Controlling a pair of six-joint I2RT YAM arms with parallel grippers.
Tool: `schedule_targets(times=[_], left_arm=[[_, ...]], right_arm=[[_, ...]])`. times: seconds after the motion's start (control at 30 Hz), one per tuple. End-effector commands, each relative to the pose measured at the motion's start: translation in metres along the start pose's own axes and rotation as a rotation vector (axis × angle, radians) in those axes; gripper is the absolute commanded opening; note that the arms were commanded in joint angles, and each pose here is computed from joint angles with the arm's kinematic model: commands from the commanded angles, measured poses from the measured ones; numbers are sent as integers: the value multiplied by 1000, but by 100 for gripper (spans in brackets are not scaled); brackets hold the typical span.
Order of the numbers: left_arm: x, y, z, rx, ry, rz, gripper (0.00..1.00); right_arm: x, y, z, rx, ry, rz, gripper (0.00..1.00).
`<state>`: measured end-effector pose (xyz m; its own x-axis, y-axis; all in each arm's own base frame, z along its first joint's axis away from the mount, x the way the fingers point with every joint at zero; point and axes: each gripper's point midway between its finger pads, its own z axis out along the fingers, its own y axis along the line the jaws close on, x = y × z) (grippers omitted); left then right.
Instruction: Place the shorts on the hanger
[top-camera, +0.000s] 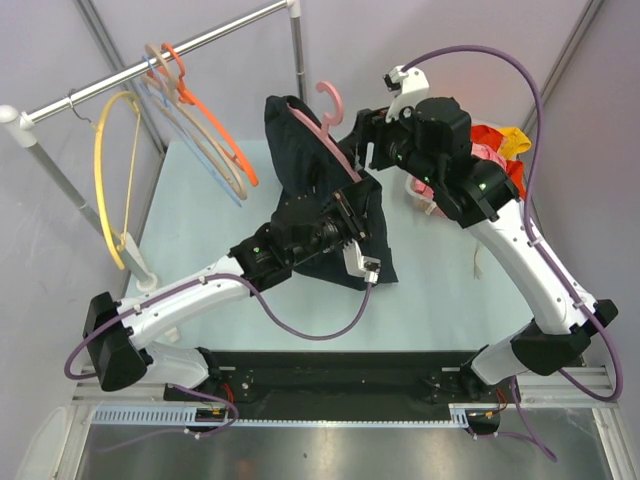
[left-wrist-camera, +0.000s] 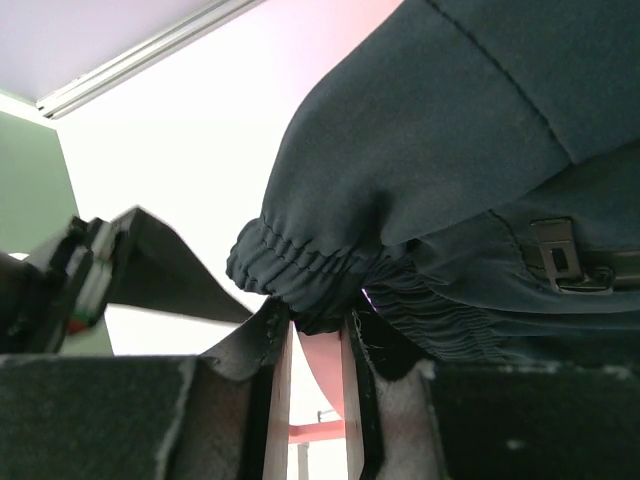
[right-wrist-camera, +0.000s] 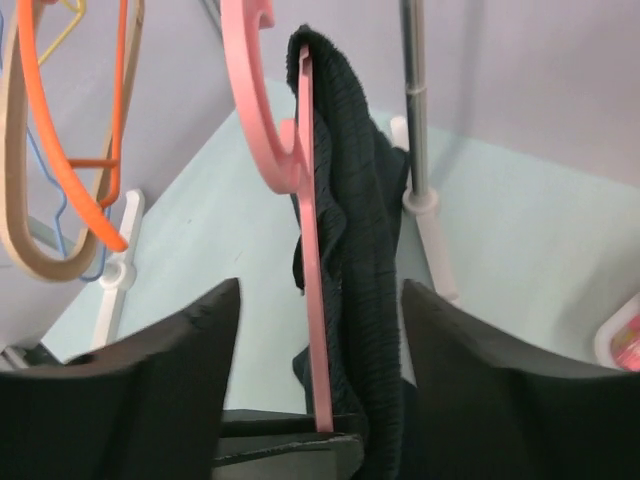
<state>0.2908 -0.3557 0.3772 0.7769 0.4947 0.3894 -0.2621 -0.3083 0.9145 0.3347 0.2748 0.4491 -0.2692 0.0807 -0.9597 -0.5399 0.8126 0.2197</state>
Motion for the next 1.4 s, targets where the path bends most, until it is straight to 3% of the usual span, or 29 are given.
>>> schedule_targets(times=[0.0,0.17,0.37,0.63,0.97,1.37], left_arm=[[30,62,-15,-153,60,173,0],[66,80,-15,-180,120,191,0],[115,104,-11,-214,168,152,0],[174,124,-3,-254,182,66,0],[207,87,23,-161,156,-69,0],[236,54,41,-100,186,-130,0]], right_arm=[[-47,-5,-14,-7,-132,12,79],[-77,-33,-33,43,-218,36,100],[-100,-72,-57,116,-299,58,100],[-99,-95,-75,165,-319,50,100],[-93,-97,-78,156,-308,55,100],[-87,-100,-74,157,-294,52,100]])
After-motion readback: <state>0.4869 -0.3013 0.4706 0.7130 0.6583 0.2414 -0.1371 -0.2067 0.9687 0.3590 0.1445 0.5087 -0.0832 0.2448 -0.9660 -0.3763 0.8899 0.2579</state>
